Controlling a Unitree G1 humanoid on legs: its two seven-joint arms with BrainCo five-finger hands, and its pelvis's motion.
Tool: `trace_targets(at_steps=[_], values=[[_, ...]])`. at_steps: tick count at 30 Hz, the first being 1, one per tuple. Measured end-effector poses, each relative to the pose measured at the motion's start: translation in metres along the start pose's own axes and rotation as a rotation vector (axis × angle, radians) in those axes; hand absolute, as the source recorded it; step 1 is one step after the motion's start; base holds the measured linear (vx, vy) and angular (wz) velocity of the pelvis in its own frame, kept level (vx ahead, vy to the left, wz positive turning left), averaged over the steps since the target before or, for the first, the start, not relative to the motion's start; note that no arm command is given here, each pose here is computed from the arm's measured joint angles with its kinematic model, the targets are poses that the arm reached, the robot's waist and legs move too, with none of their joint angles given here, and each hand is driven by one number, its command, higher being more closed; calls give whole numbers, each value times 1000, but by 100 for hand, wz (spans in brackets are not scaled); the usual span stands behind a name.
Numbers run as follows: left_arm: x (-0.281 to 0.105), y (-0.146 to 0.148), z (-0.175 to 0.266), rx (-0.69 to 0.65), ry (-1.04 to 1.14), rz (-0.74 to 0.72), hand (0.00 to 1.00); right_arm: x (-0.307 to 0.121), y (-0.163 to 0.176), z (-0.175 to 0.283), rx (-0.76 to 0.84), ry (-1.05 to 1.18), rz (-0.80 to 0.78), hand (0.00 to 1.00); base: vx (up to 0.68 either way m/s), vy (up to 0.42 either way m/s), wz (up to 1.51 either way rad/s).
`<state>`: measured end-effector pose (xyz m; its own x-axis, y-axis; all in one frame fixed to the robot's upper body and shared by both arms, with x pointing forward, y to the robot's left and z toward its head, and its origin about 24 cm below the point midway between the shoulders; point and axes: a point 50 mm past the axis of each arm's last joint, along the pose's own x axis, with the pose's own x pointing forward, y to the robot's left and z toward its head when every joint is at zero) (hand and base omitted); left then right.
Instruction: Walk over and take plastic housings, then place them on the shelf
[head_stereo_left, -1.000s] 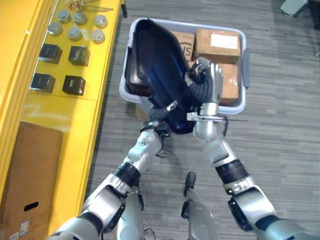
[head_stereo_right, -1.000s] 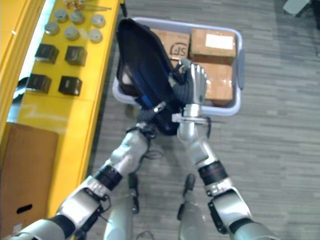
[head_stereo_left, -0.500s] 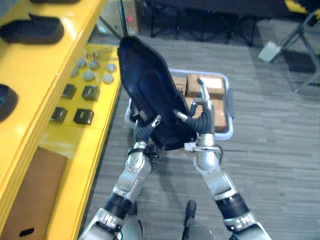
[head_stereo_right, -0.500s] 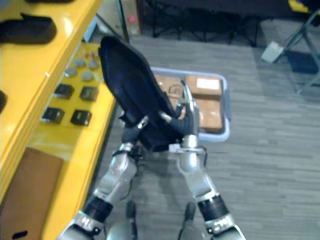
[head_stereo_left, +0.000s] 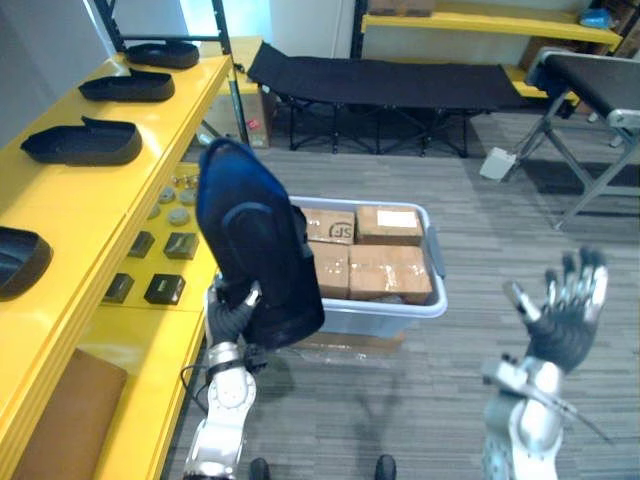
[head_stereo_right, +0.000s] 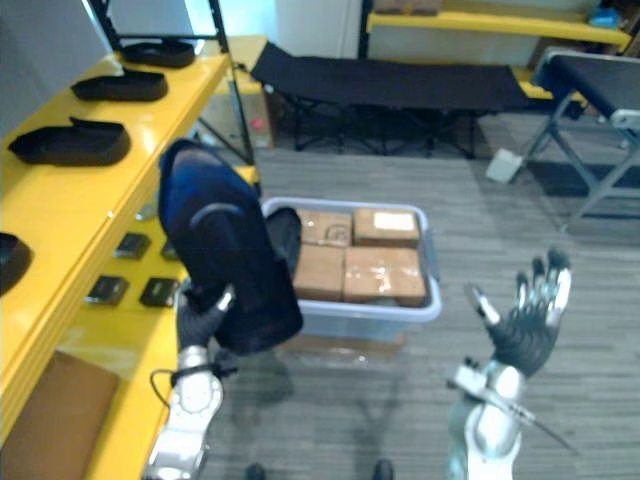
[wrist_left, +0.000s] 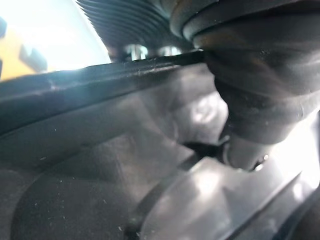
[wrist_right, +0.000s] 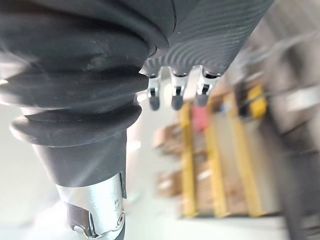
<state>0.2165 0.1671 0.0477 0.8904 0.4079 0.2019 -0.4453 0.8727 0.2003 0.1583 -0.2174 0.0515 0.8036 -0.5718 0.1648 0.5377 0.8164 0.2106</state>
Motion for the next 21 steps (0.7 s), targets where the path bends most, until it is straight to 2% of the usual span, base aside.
trace_targets(at_steps=[4, 7, 11, 14, 18, 21], values=[[-12, 7, -8, -10, 48, 31, 100, -34, -29, -62, -117, 341, -76, 0, -9, -9, -5], [-13, 14, -4, -19, 34, 56, 100, -43, -32, -77, -134, 429, -70, 0, -4, -3, 1], [-6, 27, 12, -39, -51, 119, 100, -29, -13, -83, -106, 418, -12, 0, -11, -9, 16], [-2, 42, 22, -40, -109, 185, 100, -18, 11, -89, -86, 413, 87, 0, 6, -10, 58], [0, 72, 28, -4, -145, 339, 100, 1, 48, -89, -55, 379, 226, 0, 12, -11, 86], [-2, 89, 24, 31, -136, 428, 100, 9, 60, -87, -47, 353, 267, 0, 15, -5, 97]])
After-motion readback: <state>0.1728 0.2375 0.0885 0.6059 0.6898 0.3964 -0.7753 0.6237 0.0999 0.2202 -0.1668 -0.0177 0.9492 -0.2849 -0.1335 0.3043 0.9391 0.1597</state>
